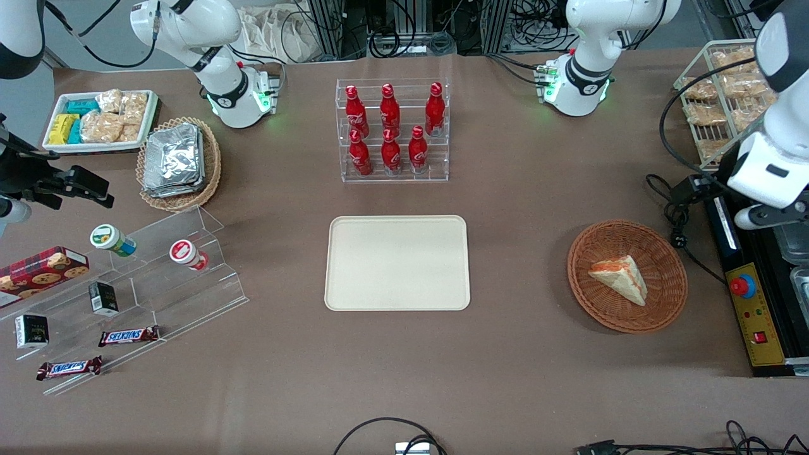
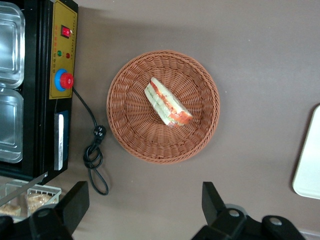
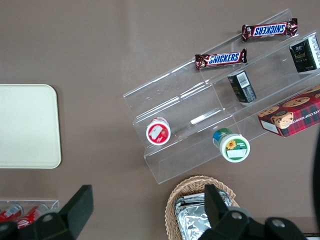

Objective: Place sandwich from basket to tray
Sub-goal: 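Move the left gripper over the wicker basket holding the sandwich, then lower the open left gripper around the wrapped sandwich in the basket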

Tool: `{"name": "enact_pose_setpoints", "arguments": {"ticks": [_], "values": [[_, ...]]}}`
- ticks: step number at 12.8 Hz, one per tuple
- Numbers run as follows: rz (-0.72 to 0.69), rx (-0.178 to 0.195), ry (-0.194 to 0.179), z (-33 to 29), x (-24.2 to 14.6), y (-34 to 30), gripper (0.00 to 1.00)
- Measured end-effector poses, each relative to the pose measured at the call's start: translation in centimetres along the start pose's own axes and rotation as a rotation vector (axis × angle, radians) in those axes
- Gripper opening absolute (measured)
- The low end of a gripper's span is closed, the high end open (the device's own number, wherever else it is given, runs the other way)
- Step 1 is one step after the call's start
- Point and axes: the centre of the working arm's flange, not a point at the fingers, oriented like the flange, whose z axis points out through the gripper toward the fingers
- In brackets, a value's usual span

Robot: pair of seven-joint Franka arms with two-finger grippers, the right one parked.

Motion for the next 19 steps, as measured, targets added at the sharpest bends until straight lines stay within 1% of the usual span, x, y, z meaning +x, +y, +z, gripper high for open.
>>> {"name": "enact_pose_setpoints", "arguments": {"ticks": [1,2,3,4,6,7,9,11,14,15,16,18,19], "values": [[-0.027,-0.001,0.001,0.8,0.2,0.1,1.0],[-0.107,-0.004,0.007,1.7,0.5,0.3,1.0],[-0.214,-0.008,0.012,2.6,0.9,0.6,1.0],[-0.329,-0.007,0.004,3.8,1.3,0.8,1.0],[-0.537,0.01,-0.041,7.3,2.4,1.4,1.0],[-0.6,0.018,-0.06,9.3,3.1,1.8,1.0],[-0.662,0.029,-0.086,13.1,4.5,1.8,1.0],[-0.709,0.037,-0.096,16.5,6.0,0.3,1.0],[-0.75,0.048,-0.114,20.1,6.9,0.2,1.0],[-0.756,0.05,-0.116,21.3,7.1,0.2,1.0],[-0.76,0.045,-0.109,22.5,7.3,0.1,1.0],[-0.764,0.022,-0.086,25.6,7.2,0.1,1.0],[-0.773,0.014,-0.09,26.9,6.8,0.3,1.0]]}}
